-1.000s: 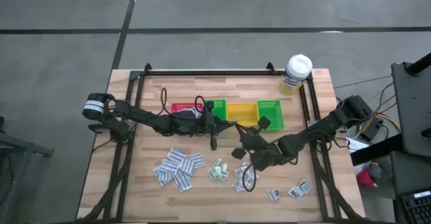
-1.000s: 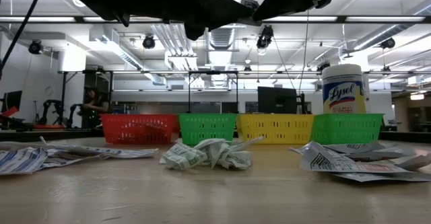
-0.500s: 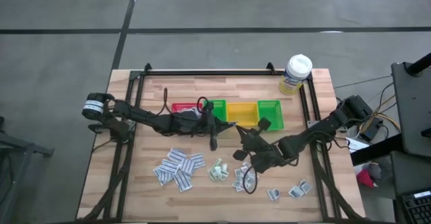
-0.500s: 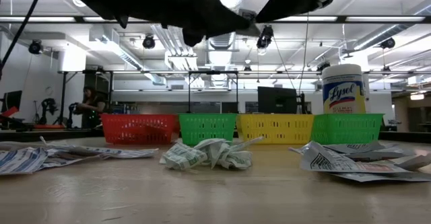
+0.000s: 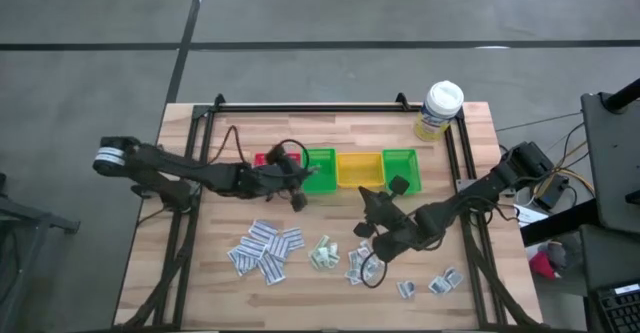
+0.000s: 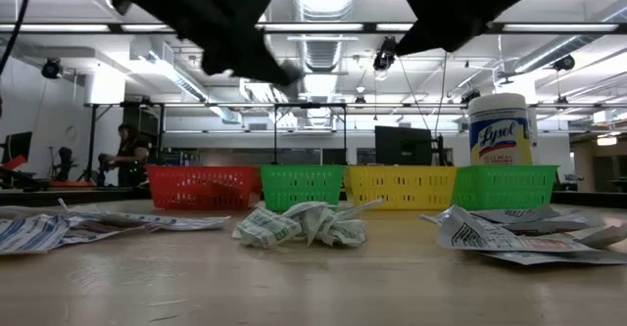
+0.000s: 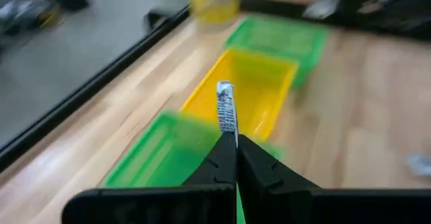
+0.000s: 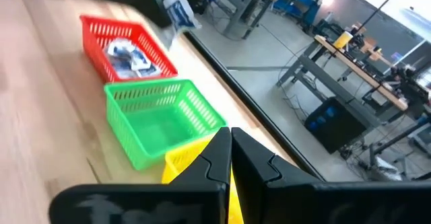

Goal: Pick & Place First Aid Supplies
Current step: Put the alcohol pad into the red basket

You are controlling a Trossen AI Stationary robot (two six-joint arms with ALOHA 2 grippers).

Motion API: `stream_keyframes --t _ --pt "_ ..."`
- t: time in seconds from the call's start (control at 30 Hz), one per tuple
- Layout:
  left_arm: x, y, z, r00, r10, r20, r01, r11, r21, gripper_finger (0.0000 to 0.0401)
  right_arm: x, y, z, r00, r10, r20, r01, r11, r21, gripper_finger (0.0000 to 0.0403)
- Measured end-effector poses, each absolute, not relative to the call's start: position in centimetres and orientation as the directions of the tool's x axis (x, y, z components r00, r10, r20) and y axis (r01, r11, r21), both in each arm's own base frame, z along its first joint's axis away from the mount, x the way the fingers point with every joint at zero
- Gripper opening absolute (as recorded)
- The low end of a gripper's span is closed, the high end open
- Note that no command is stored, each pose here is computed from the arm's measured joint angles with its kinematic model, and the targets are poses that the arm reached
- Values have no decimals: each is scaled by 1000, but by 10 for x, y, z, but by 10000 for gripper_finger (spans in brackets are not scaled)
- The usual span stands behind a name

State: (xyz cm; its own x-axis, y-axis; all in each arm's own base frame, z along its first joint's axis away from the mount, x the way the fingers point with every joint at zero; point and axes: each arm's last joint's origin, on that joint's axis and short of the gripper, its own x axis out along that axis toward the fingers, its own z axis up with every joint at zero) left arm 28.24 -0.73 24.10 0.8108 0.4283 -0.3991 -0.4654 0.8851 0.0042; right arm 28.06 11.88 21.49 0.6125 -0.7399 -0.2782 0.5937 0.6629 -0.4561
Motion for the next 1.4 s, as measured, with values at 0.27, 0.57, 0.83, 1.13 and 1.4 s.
stream_keyframes --t 0.27,0.57,0.83,1.13,1.4 --pt "243 12 229 608 514 -605 -614 788 53 0 265 121 211 592 -743 -312 567 659 -495 8" --pt "233 48 222 593 289 -752 -518 851 -82 0 240 124 214 585 -724 -366 564 687 -458 8" --pt "224 76 225 630 5 -777 -318 914 -252 0 234 129 214 597 -677 -430 523 735 -431 9" --pt "224 95 215 535 -31 -844 -334 910 -245 0 230 126 213 592 -674 -443 518 739 -431 9" --pt "238 111 205 482 -62 -874 -352 900 -258 0 220 122 217 603 -650 -462 529 759 -379 8"
